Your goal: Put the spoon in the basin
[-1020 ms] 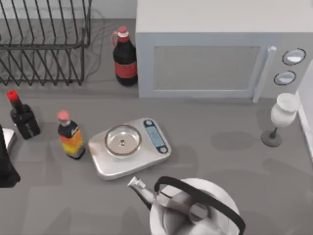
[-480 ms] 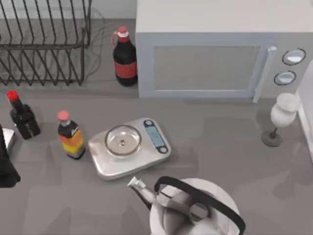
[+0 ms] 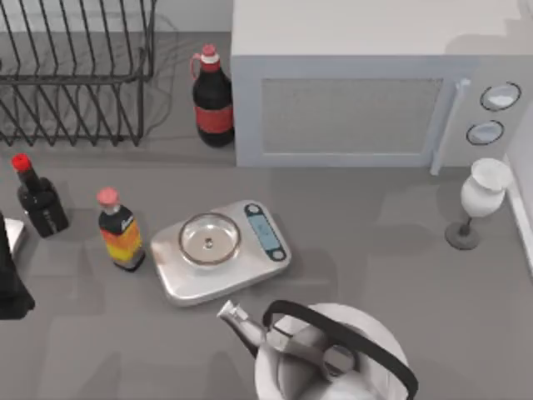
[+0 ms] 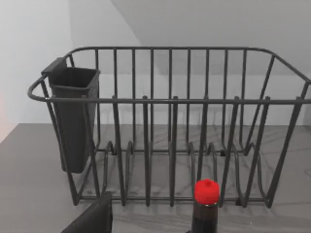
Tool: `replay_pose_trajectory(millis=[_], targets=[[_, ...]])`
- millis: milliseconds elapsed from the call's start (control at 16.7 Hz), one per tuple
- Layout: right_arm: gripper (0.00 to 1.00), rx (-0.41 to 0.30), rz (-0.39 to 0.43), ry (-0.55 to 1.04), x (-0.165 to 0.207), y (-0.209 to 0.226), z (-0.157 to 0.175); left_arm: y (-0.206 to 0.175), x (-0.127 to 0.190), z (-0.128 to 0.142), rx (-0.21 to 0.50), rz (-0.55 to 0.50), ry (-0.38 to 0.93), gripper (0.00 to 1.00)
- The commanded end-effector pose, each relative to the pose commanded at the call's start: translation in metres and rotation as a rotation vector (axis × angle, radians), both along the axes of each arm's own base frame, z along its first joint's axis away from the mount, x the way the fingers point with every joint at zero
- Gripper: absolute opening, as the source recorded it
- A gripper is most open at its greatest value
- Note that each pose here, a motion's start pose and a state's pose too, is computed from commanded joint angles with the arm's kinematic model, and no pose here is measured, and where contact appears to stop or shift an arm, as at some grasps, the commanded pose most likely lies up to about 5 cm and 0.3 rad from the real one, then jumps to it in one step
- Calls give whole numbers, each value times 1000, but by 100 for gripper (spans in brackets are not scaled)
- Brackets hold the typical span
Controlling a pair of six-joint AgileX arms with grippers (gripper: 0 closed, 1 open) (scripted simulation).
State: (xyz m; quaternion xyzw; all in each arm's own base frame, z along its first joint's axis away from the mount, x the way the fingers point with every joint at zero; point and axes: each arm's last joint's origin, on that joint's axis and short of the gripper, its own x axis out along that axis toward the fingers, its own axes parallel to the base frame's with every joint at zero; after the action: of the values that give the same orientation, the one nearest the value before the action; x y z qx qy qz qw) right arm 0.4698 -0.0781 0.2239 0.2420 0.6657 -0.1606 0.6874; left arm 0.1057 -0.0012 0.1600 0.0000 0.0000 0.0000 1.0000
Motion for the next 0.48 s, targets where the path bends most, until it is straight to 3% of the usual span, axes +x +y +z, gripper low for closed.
replay_pose_trajectory(millis=[480], targets=[[0, -71, -10, -32, 35, -14, -28, 0, 0, 0, 0, 0, 0, 100]])
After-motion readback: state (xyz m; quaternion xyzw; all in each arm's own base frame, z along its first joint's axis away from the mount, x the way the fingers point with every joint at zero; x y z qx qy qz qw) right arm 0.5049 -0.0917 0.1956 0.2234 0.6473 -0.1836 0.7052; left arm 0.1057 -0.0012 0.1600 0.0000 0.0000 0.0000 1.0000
